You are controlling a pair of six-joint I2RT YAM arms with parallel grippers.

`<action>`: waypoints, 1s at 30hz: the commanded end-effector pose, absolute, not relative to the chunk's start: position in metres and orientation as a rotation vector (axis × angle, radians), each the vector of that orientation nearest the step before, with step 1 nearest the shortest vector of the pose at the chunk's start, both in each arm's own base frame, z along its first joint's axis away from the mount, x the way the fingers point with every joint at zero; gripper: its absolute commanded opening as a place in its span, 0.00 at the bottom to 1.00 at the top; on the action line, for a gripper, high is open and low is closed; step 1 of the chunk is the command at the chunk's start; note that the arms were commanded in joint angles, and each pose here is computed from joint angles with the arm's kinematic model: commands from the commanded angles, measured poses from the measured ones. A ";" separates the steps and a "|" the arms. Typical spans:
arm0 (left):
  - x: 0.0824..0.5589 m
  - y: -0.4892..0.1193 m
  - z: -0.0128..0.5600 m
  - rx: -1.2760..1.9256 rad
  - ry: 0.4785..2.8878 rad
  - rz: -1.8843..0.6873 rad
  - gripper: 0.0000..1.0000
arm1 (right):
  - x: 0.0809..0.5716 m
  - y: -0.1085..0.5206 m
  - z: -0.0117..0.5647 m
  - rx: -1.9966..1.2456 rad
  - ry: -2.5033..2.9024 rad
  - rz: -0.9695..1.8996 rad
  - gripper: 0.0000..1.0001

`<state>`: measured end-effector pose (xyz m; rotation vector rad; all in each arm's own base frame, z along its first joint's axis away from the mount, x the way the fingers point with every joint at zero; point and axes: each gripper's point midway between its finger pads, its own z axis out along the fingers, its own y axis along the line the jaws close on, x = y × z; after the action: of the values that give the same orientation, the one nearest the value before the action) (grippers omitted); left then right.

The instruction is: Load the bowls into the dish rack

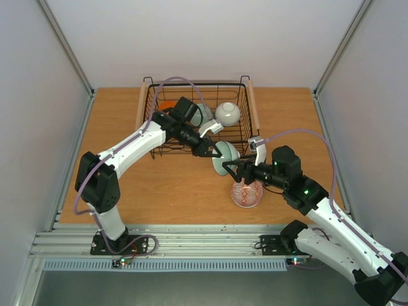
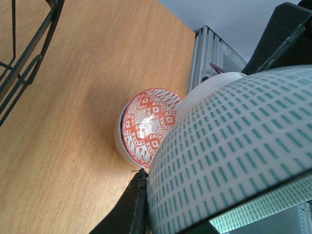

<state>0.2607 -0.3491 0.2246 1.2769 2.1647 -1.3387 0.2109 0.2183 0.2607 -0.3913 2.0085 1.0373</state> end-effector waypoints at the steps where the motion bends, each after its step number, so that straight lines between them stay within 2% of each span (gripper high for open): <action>1: 0.268 -0.355 0.233 1.277 2.106 -1.321 0.18 | 0.215 0.212 0.271 -0.381 1.984 0.986 0.01; 2: 0.271 -0.353 0.234 1.274 2.108 -1.275 0.30 | 0.217 0.209 0.271 -0.378 1.992 0.956 0.01; 5: 0.288 -0.342 0.247 1.232 2.080 -1.086 0.51 | 0.228 0.202 0.276 -0.374 2.007 0.850 0.01; 7: 0.300 -0.330 0.256 1.178 2.068 -0.955 0.70 | 0.236 0.201 0.282 -0.384 2.010 0.792 0.01; 9: 0.314 -0.314 0.262 1.130 2.071 -0.803 0.79 | 0.246 0.200 0.289 -0.388 2.013 0.732 0.01; 13: 0.346 -0.273 0.272 0.993 2.056 -0.544 0.85 | 0.273 0.200 0.306 -0.388 2.007 0.604 0.01; 15: 0.357 -0.255 0.276 0.933 2.054 -0.494 0.87 | 0.292 0.200 0.306 -0.376 2.054 0.510 0.01; 18: 0.362 -0.238 0.283 0.881 2.046 -0.496 0.88 | 0.332 0.201 0.311 -0.336 2.145 0.330 0.01; 22: 0.358 -0.233 0.287 0.874 2.031 -0.502 0.89 | 0.374 0.215 0.289 -0.363 2.265 0.166 0.01; 30: 0.354 -0.236 0.287 0.891 2.022 -0.539 0.91 | 0.419 0.203 0.273 -0.374 2.368 -0.201 0.01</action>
<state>0.3529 -0.2320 0.2707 0.8788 2.1033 -0.5288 0.4120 0.2296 0.2563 -0.3721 2.3697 0.0438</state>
